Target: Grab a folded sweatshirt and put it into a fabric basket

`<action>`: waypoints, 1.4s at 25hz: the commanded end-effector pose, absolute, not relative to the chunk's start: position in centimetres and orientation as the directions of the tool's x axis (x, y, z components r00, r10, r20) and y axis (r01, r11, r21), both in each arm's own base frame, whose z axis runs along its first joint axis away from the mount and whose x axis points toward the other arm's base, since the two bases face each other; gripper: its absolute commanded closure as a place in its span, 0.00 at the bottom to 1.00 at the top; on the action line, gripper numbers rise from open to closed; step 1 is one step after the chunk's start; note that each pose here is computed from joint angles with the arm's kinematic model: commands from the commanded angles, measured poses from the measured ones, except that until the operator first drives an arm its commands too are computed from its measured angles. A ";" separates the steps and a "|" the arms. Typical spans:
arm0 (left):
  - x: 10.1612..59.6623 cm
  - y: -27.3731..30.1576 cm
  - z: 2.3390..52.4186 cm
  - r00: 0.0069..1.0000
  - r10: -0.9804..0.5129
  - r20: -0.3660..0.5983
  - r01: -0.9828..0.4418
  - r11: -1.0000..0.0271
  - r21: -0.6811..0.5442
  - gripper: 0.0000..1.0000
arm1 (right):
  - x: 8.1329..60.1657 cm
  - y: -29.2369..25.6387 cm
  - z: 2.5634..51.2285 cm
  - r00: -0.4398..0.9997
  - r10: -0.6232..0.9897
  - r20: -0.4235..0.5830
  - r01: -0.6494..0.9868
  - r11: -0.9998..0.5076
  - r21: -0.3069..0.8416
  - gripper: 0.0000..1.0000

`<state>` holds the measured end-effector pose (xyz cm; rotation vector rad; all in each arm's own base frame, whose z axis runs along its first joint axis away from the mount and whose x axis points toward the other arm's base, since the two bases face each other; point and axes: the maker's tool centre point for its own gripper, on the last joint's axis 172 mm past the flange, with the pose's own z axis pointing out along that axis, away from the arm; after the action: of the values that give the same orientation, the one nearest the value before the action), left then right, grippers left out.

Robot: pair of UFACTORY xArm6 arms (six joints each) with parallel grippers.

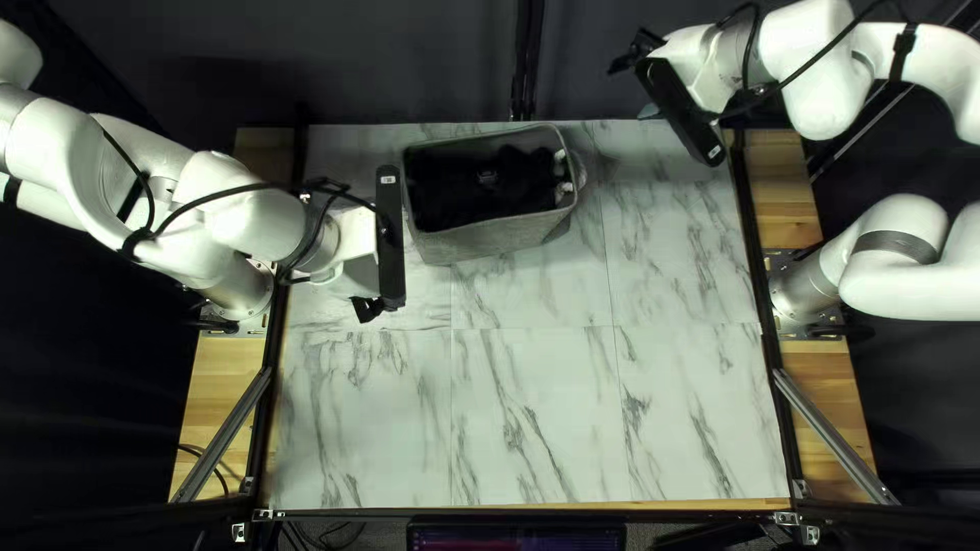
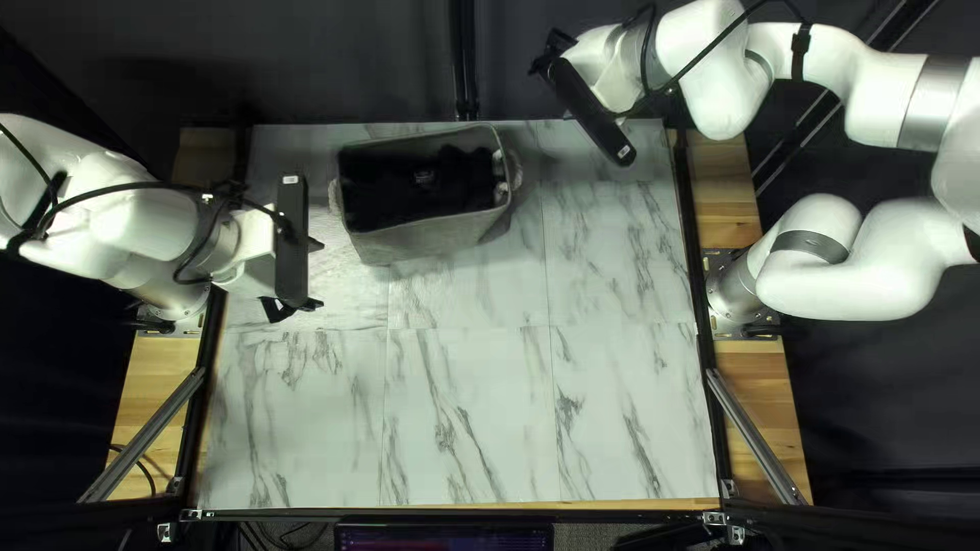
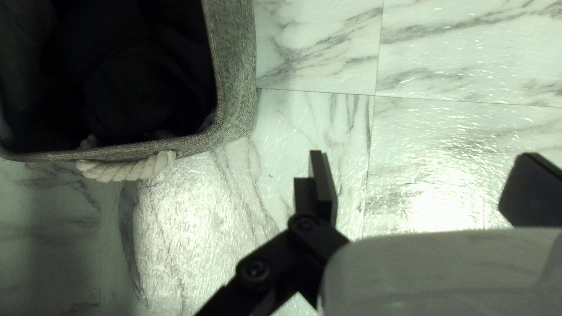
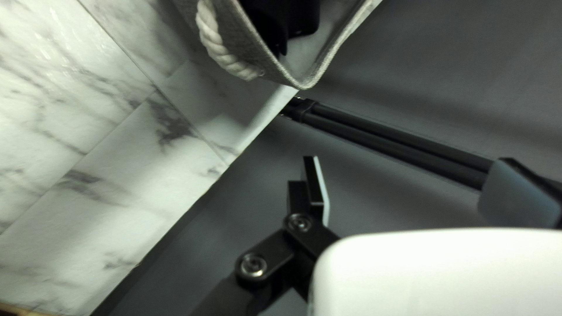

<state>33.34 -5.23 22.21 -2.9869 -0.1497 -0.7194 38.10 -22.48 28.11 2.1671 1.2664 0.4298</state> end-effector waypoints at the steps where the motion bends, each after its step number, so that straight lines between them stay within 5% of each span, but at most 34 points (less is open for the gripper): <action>1: 33.5 -5.4 22.4 0.880 0.072 0.469 0.108 -0.993 -0.052 0.00 | 38.1 -22.4 28.1 0.497 0.867 -0.019 0.680 -0.376 0.629 0.00; 35: 31.4 -6.3 25.2 0.877 0.164 0.451 0.197 -0.980 -0.025 0.00 | 38.3 -21.0 30.3 0.481 0.876 -0.037 0.688 -0.351 0.635 0.00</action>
<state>31.40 -6.29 25.25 -2.9753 -0.2865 -0.7058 38.19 -21.72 29.03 2.1496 1.2885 0.4183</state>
